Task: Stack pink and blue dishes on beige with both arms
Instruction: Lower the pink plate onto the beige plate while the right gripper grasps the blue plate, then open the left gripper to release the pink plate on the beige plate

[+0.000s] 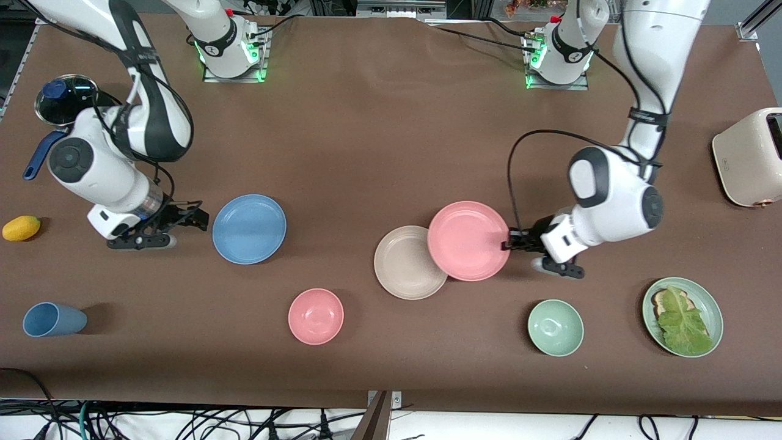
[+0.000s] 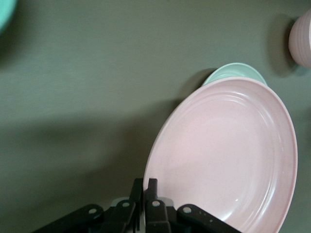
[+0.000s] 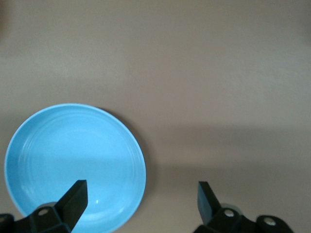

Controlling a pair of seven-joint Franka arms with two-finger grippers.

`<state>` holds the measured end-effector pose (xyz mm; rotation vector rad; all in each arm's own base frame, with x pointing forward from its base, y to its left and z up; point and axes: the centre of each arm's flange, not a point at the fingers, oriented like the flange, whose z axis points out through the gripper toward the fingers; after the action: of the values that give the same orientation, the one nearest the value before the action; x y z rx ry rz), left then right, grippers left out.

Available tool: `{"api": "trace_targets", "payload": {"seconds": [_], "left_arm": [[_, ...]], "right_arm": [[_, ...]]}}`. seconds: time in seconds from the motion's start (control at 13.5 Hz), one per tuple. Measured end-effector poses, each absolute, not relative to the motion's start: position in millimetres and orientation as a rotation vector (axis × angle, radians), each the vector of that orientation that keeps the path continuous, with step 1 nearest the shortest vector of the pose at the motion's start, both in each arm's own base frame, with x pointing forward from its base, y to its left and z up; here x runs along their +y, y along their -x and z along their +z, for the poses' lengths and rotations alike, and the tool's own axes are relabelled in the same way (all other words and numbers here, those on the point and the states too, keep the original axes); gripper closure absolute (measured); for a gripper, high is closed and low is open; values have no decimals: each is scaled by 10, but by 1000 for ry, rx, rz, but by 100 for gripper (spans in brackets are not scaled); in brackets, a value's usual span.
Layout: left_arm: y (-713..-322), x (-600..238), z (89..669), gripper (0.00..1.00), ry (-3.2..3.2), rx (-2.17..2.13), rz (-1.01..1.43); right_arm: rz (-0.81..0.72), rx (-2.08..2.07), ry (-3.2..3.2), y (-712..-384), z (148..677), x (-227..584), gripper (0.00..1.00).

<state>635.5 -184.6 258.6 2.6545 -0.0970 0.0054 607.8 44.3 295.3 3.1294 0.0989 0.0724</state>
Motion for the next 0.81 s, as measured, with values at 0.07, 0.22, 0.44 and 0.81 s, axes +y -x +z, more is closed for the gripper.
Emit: {"api": "trace_targets", "payload": {"seconds": [0.07,0.22,0.44,0.81], "left_arm": [[-6368,-2044,2550,95,-2661,-70,10],[-6382,-2420,2450,95,-2674,-16,35],[-6352,-2802,2219,95,-2692,30,58],[-6315,-2995,1890,95,-2717,67,88]], "right_arm": [[93,107,-3129,-6105,2819,476,0],[133,123,-3126,-6145,2527,550,0],[115,128,-3124,-6130,2174,592,0],[72,119,-3123,-6003,1949,562,2]]}}
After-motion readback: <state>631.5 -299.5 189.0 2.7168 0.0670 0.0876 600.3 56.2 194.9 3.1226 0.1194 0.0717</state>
